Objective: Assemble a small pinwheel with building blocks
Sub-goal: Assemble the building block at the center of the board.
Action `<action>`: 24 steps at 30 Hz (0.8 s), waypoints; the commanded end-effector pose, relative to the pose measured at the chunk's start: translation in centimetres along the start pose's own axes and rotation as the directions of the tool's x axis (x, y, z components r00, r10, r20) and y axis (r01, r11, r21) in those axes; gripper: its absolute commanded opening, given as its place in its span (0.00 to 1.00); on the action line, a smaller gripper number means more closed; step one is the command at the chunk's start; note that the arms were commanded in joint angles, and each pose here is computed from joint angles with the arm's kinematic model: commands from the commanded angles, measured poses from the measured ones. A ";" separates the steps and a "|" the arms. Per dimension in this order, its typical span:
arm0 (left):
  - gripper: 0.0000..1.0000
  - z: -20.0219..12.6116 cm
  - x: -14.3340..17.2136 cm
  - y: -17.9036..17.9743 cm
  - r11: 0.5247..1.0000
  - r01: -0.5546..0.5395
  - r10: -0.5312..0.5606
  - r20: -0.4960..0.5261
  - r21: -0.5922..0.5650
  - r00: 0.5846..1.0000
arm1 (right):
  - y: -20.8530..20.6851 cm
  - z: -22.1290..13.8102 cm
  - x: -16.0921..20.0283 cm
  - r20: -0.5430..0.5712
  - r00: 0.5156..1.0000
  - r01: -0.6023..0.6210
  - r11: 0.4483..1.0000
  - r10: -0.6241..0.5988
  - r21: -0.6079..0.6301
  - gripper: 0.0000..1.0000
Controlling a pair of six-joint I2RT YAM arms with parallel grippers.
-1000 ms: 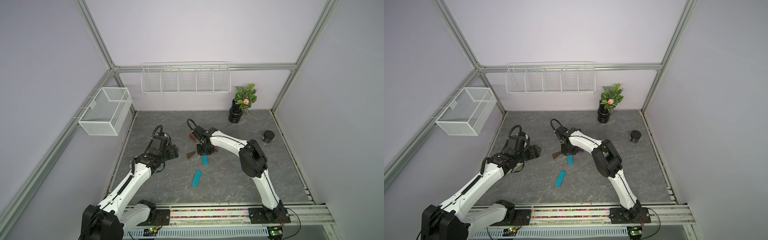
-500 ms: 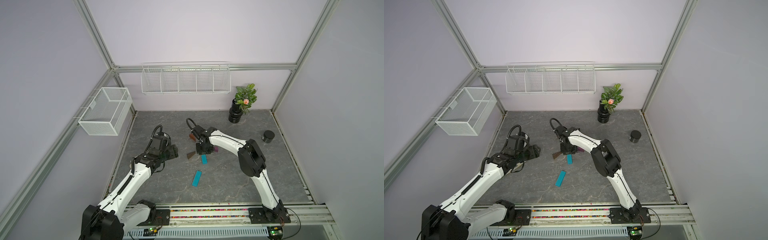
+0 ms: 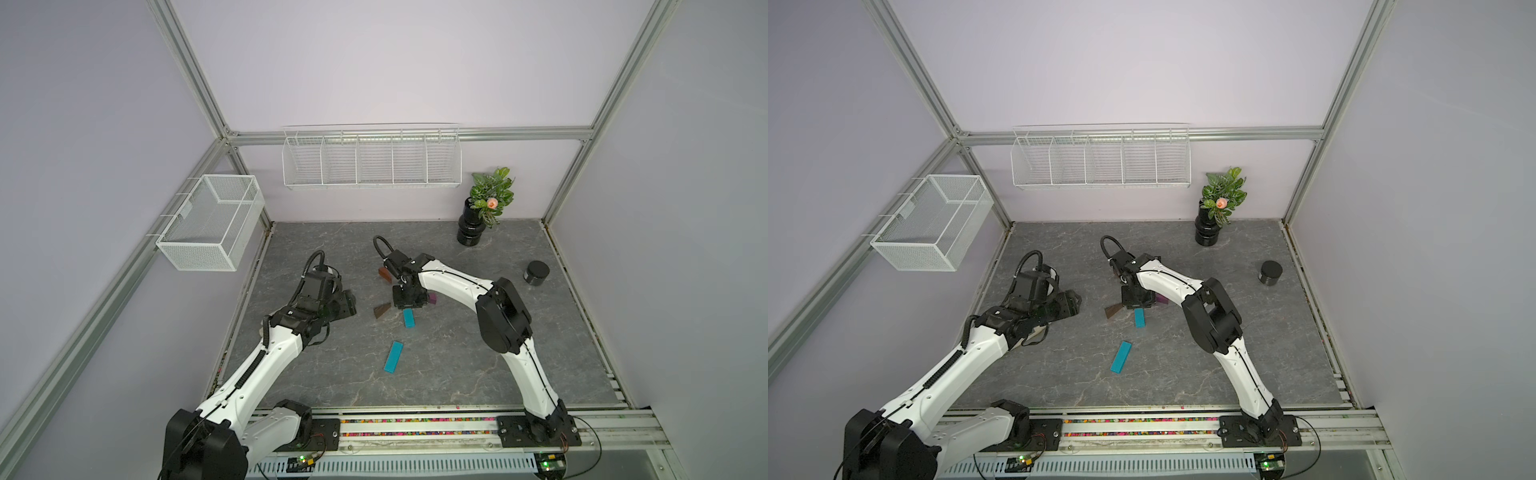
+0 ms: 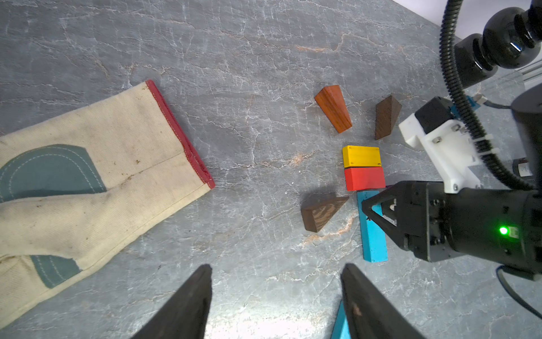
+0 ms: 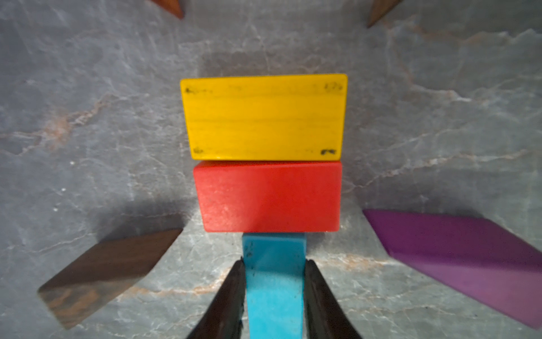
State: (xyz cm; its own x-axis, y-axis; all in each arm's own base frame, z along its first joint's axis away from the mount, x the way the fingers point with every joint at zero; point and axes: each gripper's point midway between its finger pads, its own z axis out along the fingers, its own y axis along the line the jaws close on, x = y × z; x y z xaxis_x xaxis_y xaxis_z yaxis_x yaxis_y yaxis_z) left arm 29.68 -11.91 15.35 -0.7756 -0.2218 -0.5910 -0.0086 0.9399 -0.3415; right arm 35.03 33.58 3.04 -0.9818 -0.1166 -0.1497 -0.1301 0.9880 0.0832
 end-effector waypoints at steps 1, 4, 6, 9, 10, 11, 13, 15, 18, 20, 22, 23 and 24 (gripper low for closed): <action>0.72 0.2 0.3 0.2 1.000 -0.002 0.002 -0.012 0.001 1.000 | -1.1 1.1 0.5 -0.034 0.999 -0.033 0.999 0.034 0.037 0.35; 0.72 0.2 0.3 0.3 1.000 -0.001 0.001 -0.011 0.000 1.000 | -1.0 1.0 0.4 -0.032 0.999 -0.034 0.999 0.035 0.032 0.35; 0.72 0.2 0.3 0.3 1.000 -0.002 0.002 -0.011 -0.002 1.000 | -0.9 1.2 0.4 -0.036 0.999 -0.032 0.999 0.033 0.028 0.36; 0.72 0.2 0.3 0.3 1.000 -0.002 0.002 -0.013 -0.001 1.000 | -0.9 1.3 0.5 -0.039 0.999 -0.032 0.999 0.033 0.029 0.37; 0.72 0.2 0.3 0.2 1.000 -0.002 0.002 -0.013 -0.001 1.000 | -0.9 1.3 0.5 -0.038 0.999 -0.031 0.999 0.032 0.028 0.37; 0.72 0.2 0.3 0.3 1.000 -0.002 0.002 -0.012 -0.002 1.000 | -0.8 1.3 0.4 -0.037 0.999 -0.032 0.999 0.033 0.026 0.37; 0.72 0.2 0.3 0.3 1.000 -0.002 0.002 -0.013 -0.001 1.000 | -0.8 1.2 0.4 -0.034 0.999 -0.031 0.999 0.032 0.022 0.37; 0.72 0.2 0.3 0.3 1.000 0.000 0.000 -0.012 -0.001 1.000 | -0.8 1.3 0.3 -0.034 0.999 -0.030 0.999 0.031 0.023 0.38; 0.72 0.2 0.3 0.3 1.000 0.000 0.000 -0.013 -0.003 1.000 | -0.6 1.2 0.2 -0.031 0.999 -0.031 0.999 0.031 0.015 0.38; 0.72 0.2 0.3 0.3 1.000 -0.001 0.001 -0.013 -0.001 1.000 | -0.5 1.3 0.2 -0.031 0.999 -0.029 1.000 0.029 0.012 0.38; 0.72 0.2 0.4 0.3 1.000 -0.002 0.002 -0.015 -0.002 1.000 | -0.4 1.3 0.2 -0.030 0.999 -0.027 1.000 0.027 0.010 0.38; 0.72 0.2 0.3 0.3 1.000 -0.001 0.001 -0.013 -0.001 1.000 | -0.4 1.2 0.2 -0.029 0.999 -0.027 1.000 0.027 0.009 0.39; 0.72 0.2 0.4 0.3 1.000 0.000 0.000 -0.014 -0.002 1.000 | -0.3 1.2 0.2 -0.027 0.999 -0.024 1.000 0.024 0.006 0.39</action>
State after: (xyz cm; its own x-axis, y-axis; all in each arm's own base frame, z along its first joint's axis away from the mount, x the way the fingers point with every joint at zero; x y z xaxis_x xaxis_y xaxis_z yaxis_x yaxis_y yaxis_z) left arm 29.73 -11.80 15.35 -0.7747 -0.2248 -0.5910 -0.0122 0.9398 -0.3415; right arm 35.10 33.39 2.44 -0.9847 -0.1076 -0.1373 -0.1193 0.9896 0.0805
